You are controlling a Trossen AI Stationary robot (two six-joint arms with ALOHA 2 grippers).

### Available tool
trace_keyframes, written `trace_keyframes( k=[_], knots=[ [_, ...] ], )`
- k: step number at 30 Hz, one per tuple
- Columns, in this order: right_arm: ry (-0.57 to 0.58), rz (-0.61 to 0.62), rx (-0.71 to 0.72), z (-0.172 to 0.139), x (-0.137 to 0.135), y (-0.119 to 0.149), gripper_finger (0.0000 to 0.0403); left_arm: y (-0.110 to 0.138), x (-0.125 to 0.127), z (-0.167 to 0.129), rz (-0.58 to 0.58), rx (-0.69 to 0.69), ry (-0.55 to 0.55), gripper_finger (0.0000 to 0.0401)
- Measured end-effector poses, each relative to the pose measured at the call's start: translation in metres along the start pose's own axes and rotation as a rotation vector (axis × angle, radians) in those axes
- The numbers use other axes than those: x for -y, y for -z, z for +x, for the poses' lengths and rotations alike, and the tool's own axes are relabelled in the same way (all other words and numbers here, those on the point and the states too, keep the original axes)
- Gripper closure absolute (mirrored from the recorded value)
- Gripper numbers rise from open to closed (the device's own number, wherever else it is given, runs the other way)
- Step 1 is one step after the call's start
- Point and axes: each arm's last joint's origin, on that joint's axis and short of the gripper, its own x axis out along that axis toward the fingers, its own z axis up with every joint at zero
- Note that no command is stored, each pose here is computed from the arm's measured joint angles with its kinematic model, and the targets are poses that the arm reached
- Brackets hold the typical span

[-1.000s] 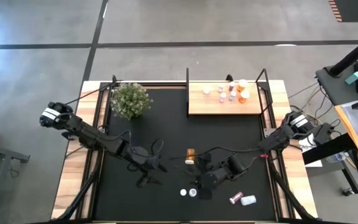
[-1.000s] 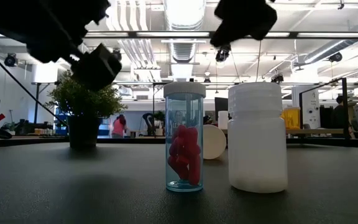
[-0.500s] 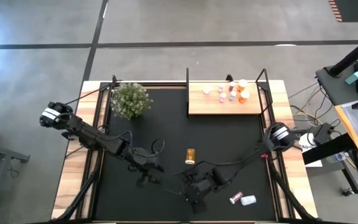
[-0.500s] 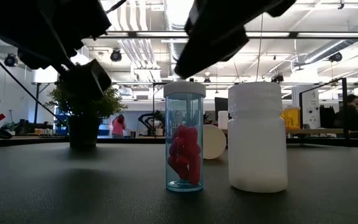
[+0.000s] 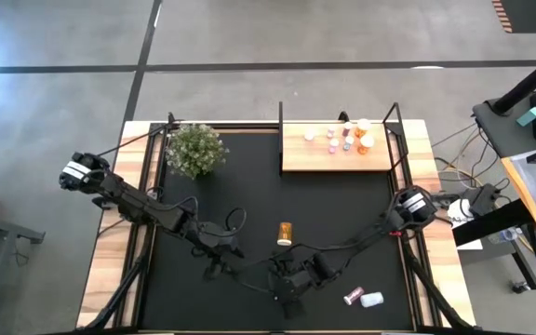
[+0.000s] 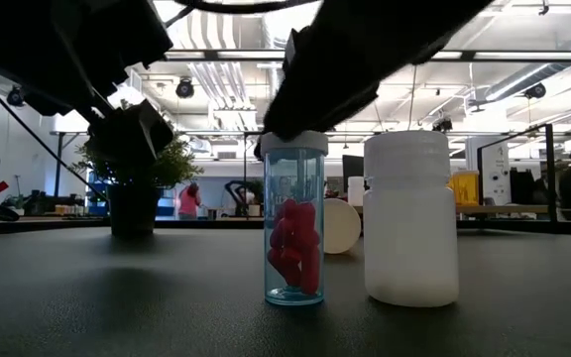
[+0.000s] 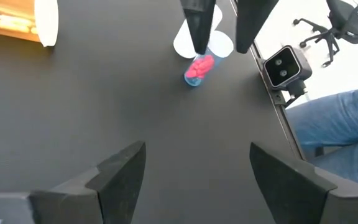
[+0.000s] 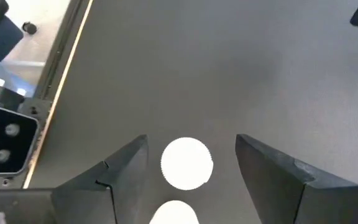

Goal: Pick and place medicine bottles onto shelf by color
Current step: Put the blue pill bottle on the shelf aligned with the other blue pill bottles

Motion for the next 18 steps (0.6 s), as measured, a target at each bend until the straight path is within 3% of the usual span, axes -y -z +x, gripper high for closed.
trace_keyframes(
  k=[10,18],
  knots=[
    [0.005,0.078,-0.028,0.0044,0.0033,0.0076,0.0178,0.0000,-0.0001,0.0000,0.000,0.000,0.000,0.0129],
    [-0.005,0.079,-0.031,0.0044,0.0030,0.0076,0.0250,0.0001,-0.0003,0.0000,0.000,0.000,0.000,0.0129]
  ],
)
